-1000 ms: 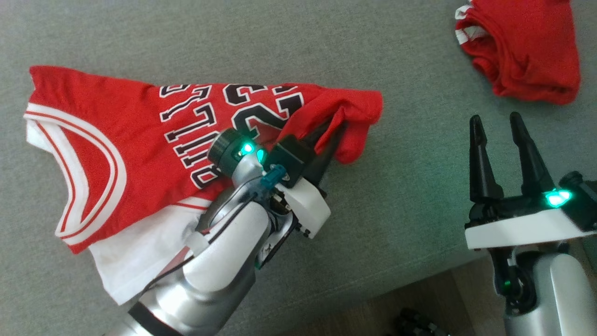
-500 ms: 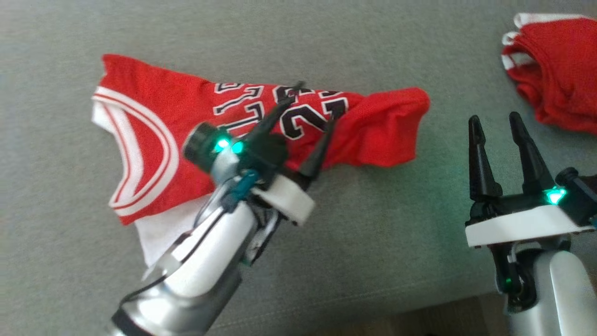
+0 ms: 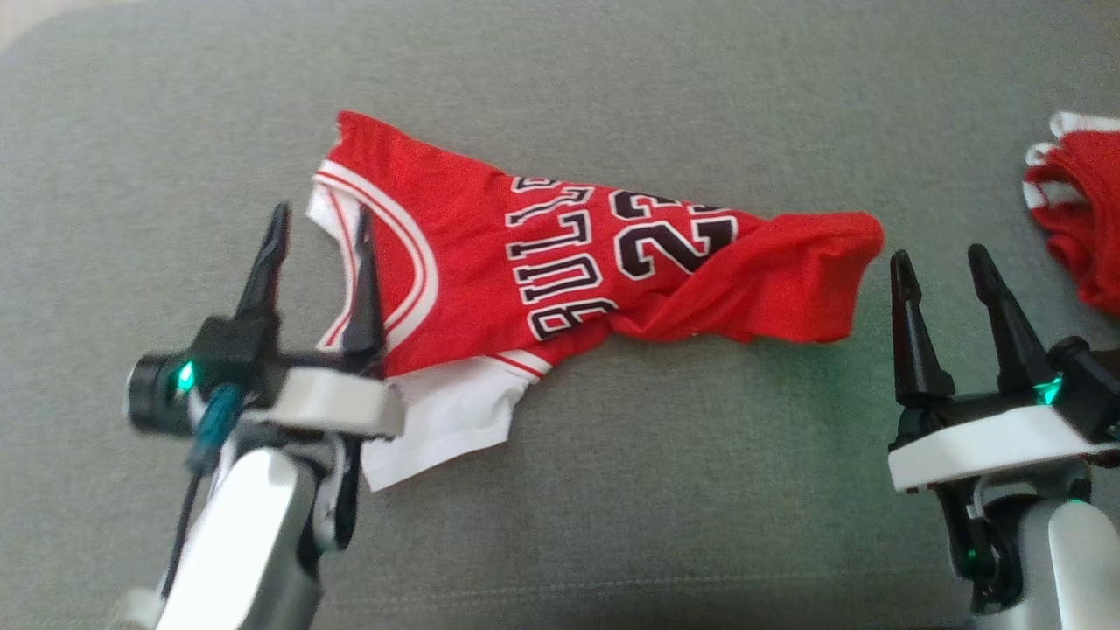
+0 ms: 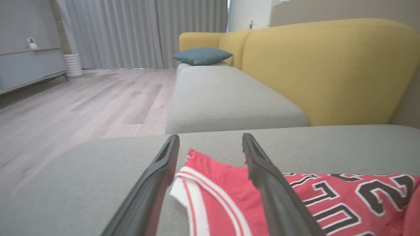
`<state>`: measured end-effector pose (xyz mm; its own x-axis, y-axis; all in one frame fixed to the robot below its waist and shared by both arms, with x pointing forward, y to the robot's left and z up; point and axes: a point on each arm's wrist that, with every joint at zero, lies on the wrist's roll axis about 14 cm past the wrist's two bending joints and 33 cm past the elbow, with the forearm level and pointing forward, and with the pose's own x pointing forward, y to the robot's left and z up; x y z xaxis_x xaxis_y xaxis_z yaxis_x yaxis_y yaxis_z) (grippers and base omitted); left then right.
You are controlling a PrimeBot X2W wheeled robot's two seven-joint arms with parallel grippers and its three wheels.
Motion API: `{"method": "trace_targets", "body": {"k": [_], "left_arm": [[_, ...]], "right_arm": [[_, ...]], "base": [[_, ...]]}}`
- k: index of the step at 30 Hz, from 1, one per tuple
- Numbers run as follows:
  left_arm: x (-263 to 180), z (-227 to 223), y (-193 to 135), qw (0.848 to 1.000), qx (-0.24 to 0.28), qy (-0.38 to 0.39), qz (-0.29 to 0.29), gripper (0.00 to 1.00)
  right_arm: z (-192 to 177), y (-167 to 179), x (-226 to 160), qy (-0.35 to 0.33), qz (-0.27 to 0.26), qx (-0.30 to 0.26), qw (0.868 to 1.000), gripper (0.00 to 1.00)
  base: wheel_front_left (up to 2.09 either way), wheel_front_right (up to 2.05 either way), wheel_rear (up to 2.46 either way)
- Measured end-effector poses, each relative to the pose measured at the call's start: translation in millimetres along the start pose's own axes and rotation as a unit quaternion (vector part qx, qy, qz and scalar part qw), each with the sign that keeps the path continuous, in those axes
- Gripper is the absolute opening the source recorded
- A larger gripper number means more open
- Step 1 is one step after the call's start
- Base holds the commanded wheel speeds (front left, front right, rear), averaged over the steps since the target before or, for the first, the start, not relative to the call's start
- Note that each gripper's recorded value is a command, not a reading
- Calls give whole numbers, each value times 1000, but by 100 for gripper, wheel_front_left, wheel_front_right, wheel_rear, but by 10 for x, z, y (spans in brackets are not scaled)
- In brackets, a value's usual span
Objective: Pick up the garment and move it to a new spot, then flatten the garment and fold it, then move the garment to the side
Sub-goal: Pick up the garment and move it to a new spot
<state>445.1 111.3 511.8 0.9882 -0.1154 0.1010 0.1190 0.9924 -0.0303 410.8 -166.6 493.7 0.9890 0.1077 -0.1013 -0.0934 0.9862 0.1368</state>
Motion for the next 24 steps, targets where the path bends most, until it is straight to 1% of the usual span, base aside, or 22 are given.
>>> {"method": "trace_targets", "body": {"k": [3, 7, 16, 24], "left_arm": [[-170, -27, 221, 999, 8, 10, 30, 100], [-292, -22, 316, 999, 10, 14, 38, 100], [-573, -38, 304, 999, 15, 24, 31, 100], [-676, -83, 282, 999, 15, 33, 25, 100]], "right_arm": [[43, 69, 4, -2, 10, -4, 1000, 100], [105, 126, -9, -10, 18, -4, 1000, 100], [30, 144, -243, 7, 17, -4, 1000, 100], [71, 132, -312, 3, 14, -5, 1000, 100]], "base": [[0, 0, 0], [0, 0, 0], [0, 0, 0], [0, 0, 0]]}}
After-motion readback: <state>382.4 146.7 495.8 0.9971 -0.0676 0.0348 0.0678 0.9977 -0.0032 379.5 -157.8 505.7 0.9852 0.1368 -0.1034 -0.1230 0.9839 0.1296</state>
